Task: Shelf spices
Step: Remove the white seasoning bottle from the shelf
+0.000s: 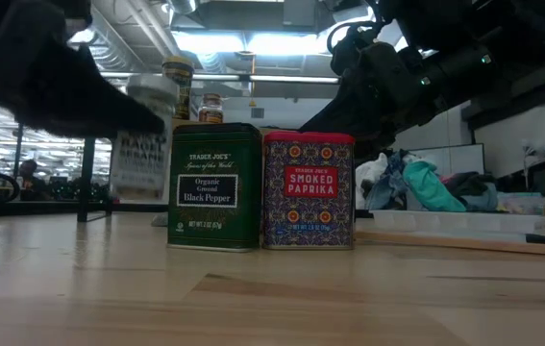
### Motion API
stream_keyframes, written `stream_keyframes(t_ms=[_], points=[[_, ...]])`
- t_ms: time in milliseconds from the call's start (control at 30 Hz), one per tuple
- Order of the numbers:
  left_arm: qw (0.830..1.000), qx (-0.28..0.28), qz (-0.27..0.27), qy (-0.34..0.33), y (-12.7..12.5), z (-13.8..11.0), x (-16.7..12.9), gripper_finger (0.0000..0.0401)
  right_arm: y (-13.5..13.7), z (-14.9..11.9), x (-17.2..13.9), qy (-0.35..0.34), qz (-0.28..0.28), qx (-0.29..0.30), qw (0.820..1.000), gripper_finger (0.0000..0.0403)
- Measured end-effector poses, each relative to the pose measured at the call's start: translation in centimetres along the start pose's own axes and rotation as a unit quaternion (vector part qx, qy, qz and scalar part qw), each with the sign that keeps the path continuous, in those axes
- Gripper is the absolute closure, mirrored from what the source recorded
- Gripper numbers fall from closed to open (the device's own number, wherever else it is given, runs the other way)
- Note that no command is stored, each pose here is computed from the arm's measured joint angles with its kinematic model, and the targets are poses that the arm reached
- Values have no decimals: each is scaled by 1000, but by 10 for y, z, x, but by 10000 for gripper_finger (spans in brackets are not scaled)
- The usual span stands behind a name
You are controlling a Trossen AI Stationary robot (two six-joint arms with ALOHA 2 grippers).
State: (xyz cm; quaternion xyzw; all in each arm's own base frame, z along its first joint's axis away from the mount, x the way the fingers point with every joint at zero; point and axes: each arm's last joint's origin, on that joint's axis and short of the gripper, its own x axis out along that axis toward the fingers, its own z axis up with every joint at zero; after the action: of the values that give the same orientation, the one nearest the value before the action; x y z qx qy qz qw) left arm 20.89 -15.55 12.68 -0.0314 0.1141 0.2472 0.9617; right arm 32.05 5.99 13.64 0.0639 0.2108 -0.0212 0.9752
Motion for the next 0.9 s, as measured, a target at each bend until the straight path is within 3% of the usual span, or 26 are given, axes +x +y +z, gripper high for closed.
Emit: stream_keyframes(t_ms=[233, 600, 900], points=[[1000, -9, 8, -3, -5, -18, 8, 209, 0, 0, 0, 0, 0, 0, 1000, 97], [999, -14, 30, -2, -1, -23, 20, 181, 0, 0, 0, 0, 0, 0, 1000, 97], [999, -8, 46, -12, 0, -22, 20, 108, 0, 0, 0, 0, 0, 0, 1000, 97]])
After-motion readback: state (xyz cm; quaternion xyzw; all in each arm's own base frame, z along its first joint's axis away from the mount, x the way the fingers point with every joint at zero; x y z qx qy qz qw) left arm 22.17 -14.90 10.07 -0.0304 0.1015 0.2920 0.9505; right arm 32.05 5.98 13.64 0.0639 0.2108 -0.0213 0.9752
